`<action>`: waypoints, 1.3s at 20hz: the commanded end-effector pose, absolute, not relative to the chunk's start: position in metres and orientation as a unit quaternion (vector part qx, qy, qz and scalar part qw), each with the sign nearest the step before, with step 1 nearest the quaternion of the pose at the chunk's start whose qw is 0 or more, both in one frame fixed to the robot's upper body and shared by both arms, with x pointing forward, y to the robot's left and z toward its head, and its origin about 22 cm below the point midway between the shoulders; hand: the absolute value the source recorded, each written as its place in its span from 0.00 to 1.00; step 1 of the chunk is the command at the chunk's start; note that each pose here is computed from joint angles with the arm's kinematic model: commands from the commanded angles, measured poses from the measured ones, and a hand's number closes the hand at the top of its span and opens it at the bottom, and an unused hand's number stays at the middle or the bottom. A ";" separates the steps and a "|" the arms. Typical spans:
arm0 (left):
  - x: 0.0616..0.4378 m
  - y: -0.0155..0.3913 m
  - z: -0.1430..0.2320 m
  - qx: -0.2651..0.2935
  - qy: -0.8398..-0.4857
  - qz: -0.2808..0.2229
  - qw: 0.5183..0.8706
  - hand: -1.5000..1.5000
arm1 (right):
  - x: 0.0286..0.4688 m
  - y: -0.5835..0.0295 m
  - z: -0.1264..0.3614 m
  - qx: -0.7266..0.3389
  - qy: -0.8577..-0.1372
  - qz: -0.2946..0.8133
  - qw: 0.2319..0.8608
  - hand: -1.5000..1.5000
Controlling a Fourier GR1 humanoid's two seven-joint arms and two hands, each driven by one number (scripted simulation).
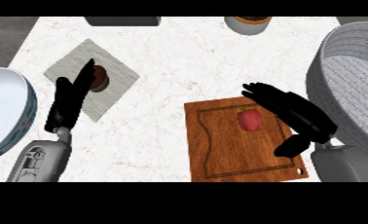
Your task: Pick the bell pepper from the cutting board and place it in the basket
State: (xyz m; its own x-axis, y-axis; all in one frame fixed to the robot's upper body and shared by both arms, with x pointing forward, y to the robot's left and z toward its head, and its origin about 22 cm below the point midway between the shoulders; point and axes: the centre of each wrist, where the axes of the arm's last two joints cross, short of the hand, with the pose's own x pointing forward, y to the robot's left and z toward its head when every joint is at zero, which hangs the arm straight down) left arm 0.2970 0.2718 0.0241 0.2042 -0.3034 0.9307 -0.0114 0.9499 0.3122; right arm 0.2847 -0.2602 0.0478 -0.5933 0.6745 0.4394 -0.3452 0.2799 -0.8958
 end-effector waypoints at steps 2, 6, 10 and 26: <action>0.290 0.286 0.009 0.125 -0.626 -0.089 0.764 0.50 | 0.303 -0.247 0.055 -0.125 -0.676 0.587 0.428 0.00; 0.296 0.288 0.038 0.125 -0.624 -0.098 0.765 0.50 | 0.295 -0.228 0.026 -0.126 -0.661 0.593 0.442 0.00; 0.294 0.278 0.016 0.129 -0.622 -0.099 0.766 0.50 | 0.307 -0.258 0.016 -0.122 -0.644 0.604 0.453 0.00; 0.285 0.284 0.039 0.125 -0.627 -0.092 0.763 0.50 | 0.308 -0.228 -0.008 -0.134 -0.651 0.622 0.413 1.00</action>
State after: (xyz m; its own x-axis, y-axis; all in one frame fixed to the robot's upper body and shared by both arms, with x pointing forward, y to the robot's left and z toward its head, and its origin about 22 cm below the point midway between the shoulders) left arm 0.2929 0.2780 0.0291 0.1971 -0.3033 0.9323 -0.0097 0.9503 0.3112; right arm 0.3026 -0.2346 0.0012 -0.5792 0.7027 0.4132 -0.3811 0.2146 -0.8993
